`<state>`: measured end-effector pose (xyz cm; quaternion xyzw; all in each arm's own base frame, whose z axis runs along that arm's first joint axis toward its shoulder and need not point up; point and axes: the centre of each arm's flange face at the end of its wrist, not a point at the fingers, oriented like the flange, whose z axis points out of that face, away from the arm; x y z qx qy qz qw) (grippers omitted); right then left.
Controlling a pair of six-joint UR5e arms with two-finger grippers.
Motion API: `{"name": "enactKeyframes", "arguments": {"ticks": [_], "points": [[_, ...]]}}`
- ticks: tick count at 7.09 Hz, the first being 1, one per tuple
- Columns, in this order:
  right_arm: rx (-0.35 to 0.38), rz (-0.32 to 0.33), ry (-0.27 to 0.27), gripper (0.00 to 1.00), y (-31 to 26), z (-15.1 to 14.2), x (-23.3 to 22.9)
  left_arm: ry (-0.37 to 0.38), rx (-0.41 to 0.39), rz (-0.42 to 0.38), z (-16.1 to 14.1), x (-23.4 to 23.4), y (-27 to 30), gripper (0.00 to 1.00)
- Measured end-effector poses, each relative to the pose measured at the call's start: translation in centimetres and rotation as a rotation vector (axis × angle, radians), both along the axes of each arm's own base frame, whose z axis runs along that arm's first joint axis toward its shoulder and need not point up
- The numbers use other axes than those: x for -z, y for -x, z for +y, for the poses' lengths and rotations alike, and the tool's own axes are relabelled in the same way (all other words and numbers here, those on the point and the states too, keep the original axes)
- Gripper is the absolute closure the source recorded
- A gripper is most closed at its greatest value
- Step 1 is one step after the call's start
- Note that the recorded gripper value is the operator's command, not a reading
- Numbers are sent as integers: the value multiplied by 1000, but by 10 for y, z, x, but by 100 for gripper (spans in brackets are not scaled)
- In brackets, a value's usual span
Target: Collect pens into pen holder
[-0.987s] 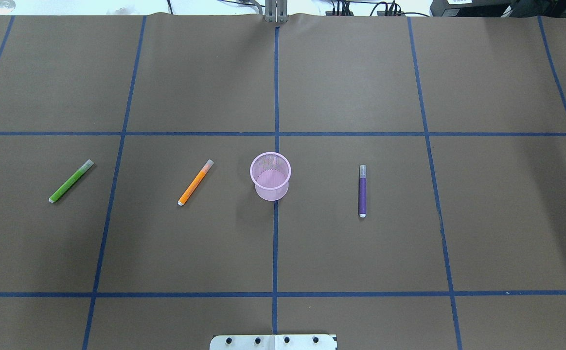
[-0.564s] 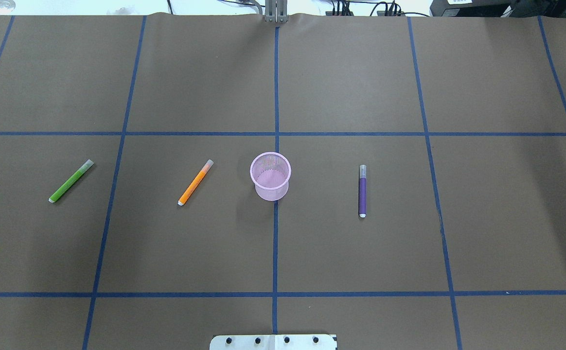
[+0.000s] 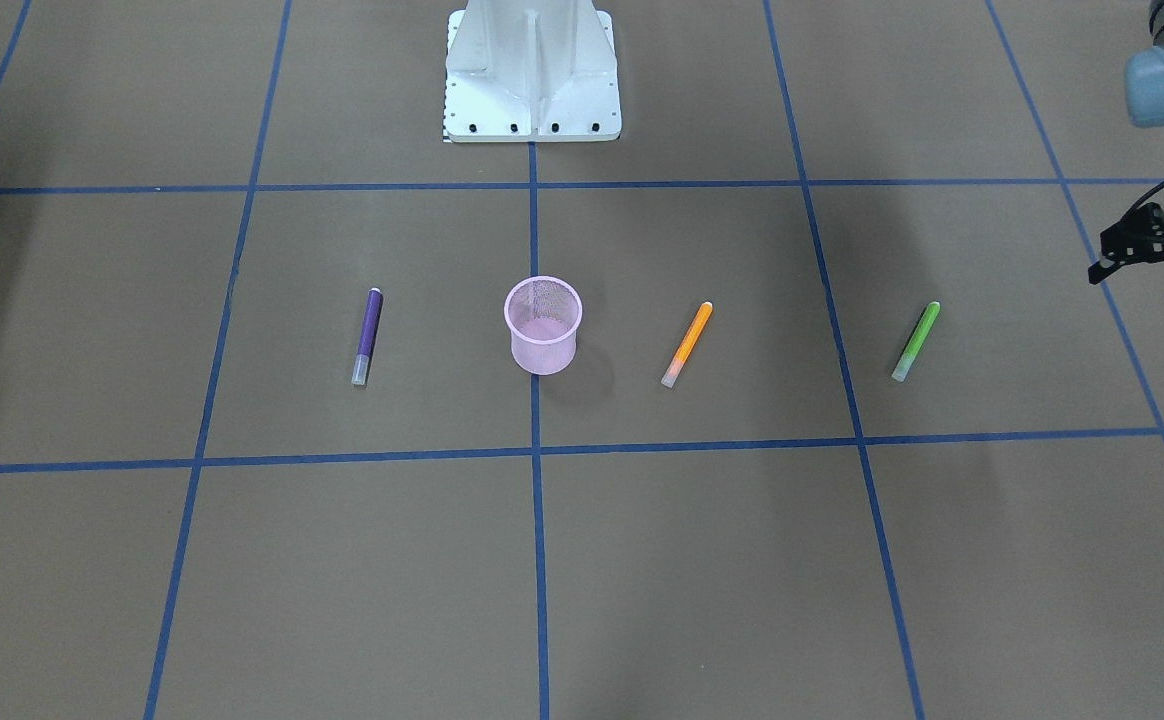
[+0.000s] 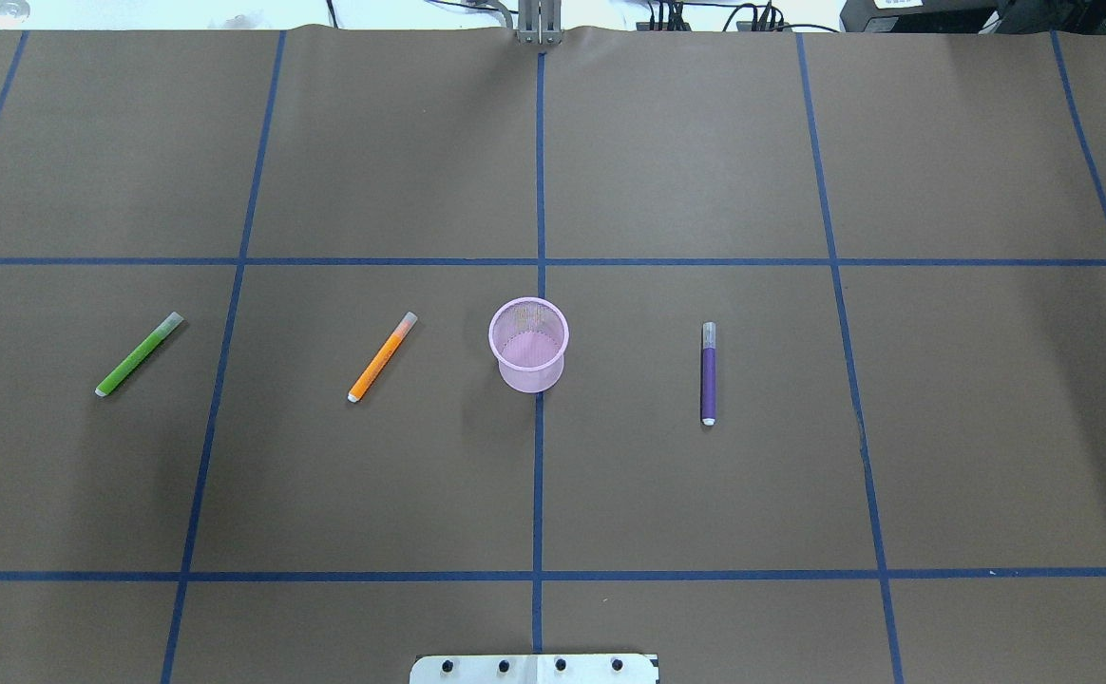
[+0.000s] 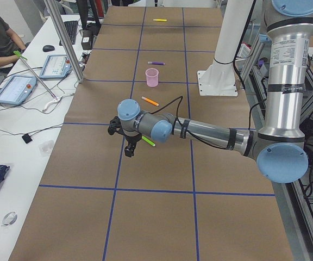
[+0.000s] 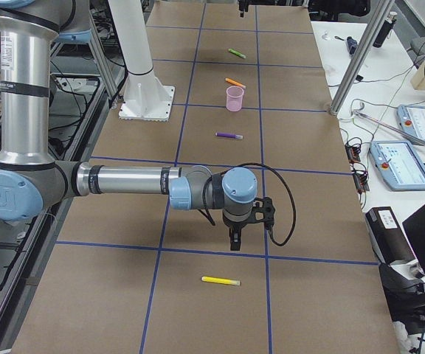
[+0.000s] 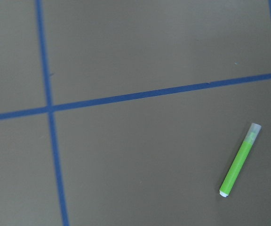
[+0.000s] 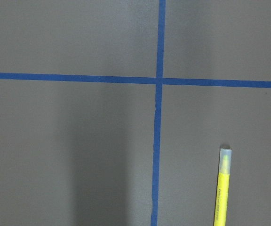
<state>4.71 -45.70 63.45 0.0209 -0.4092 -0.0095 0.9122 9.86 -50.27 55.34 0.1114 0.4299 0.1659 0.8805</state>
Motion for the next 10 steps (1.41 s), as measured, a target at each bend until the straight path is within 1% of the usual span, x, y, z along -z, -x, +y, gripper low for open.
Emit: {"name": "enactKeyframes", "arguments": {"ticks": [1, 2, 3, 4, 5, 6, 7, 8, 9, 10], "points": [[1, -7, -3, 0, 1, 0, 0, -66, -53, 17, -6, 1, -32, 2], [2, -9, -8, 0, 2, 0, 1, -118, -115, 16, -11, 10, -74, 3], [4, -10, -16, 0, 2, 0, 1, -179, -176, -6, -11, 22, -116, 4], [6, -10, -22, 0, 3, 0, 1, -232, -232, -22, -9, 30, -148, 7], [8, -10, -25, 0, 4, -1, 1, -254, -262, -31, -7, 32, -165, 11], [10, -10, -28, 0, 5, -1, 1, -259, -276, -38, -8, 30, -174, 25], [11, -10, -28, 0, 5, -1, 1, -259, -286, -42, -9, 27, -180, 24], [12, -10, -29, 0, 6, -1, 1, -257, -294, -47, -10, 24, -184, 21], [13, -10, -30, 0, 6, -1, 1, -250, -300, -51, -12, 25, -188, 12], [12, -11, -30, 0, 6, -1, 2, -237, -307, -57, -15, 28, -194, 12]]}}
